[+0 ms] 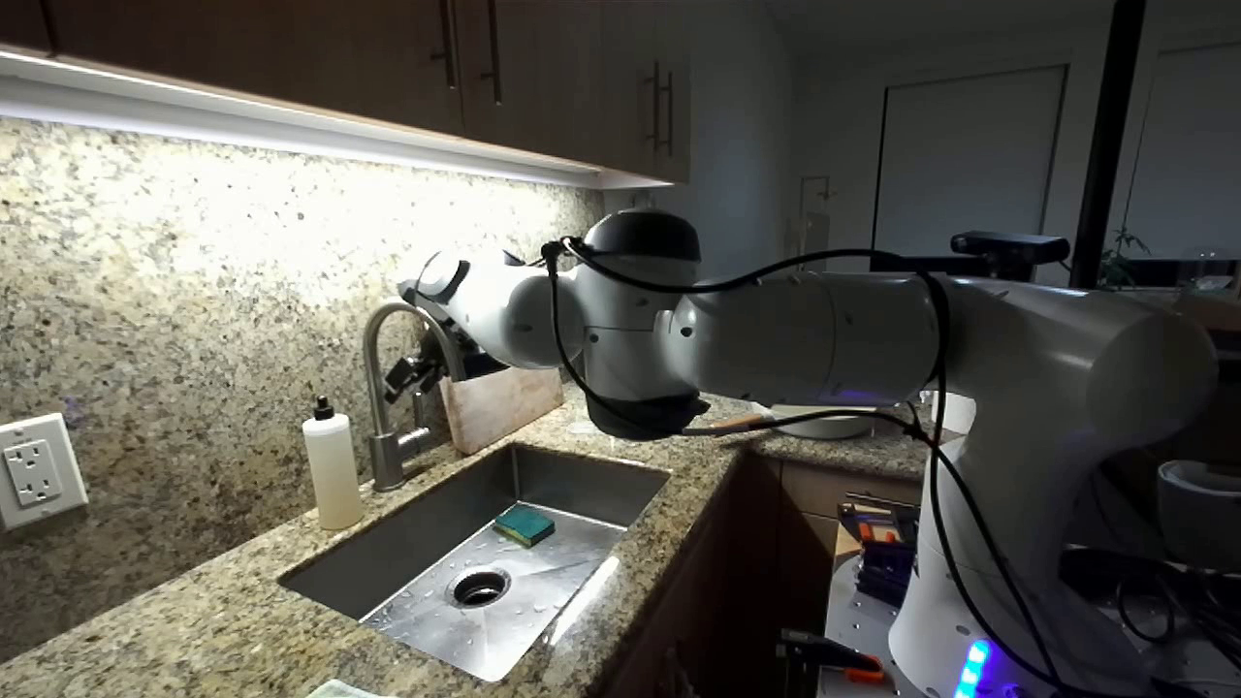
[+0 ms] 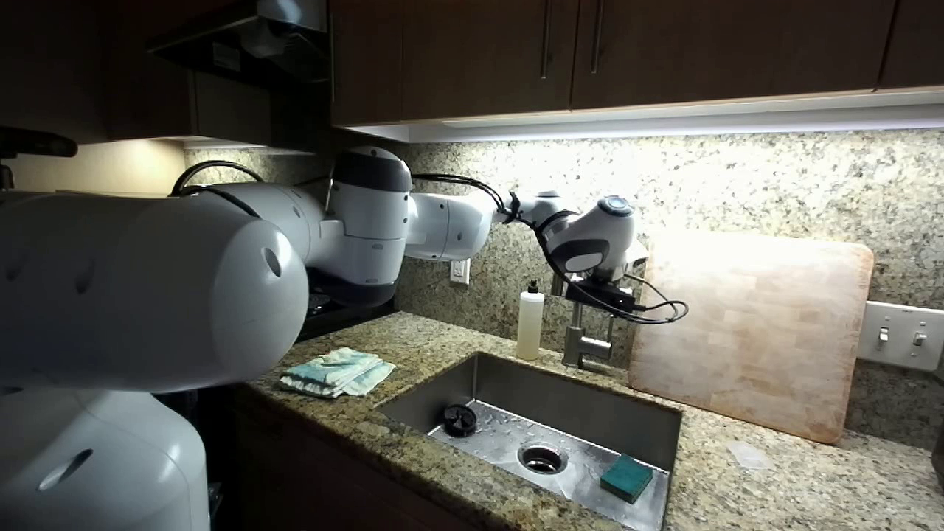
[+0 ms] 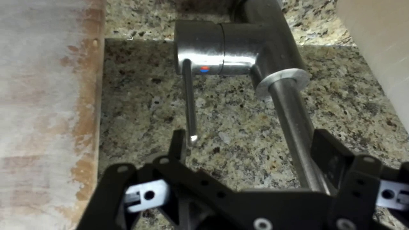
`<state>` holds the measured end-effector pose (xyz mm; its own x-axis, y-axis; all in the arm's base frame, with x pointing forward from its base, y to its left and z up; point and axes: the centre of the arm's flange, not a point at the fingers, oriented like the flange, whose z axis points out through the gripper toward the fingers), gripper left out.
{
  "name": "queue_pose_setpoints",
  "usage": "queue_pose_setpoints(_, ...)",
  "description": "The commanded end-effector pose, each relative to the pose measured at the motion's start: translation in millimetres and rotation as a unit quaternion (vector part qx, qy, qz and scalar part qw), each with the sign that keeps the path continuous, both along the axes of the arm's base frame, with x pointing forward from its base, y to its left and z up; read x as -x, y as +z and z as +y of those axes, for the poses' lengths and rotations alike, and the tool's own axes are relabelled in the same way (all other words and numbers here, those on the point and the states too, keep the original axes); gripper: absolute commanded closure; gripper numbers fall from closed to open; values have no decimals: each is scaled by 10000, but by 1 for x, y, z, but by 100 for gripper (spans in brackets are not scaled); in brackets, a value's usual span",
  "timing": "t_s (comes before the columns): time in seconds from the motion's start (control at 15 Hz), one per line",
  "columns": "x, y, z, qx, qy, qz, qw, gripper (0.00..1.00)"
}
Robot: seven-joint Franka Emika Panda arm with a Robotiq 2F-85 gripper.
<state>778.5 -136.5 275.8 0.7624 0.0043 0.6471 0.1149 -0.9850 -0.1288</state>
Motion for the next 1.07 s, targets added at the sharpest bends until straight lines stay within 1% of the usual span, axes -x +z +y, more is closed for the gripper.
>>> queue_pose_setpoints(0.0,-27,-2,-17,126,-161,76,9998,0)
queue_pose_setpoints(0.4,-23,1,-15,91,-86,-27,9999,0)
queue_pose_setpoints(0.73,-25,2,-14,-188,62,-359,9992,0)
queue_pose_setpoints(0.93,-23,2,-18,-227,69,-411,9989,0)
queue_pose_setpoints(1.0,0,0,-1,-155,-3,-178,9997,0)
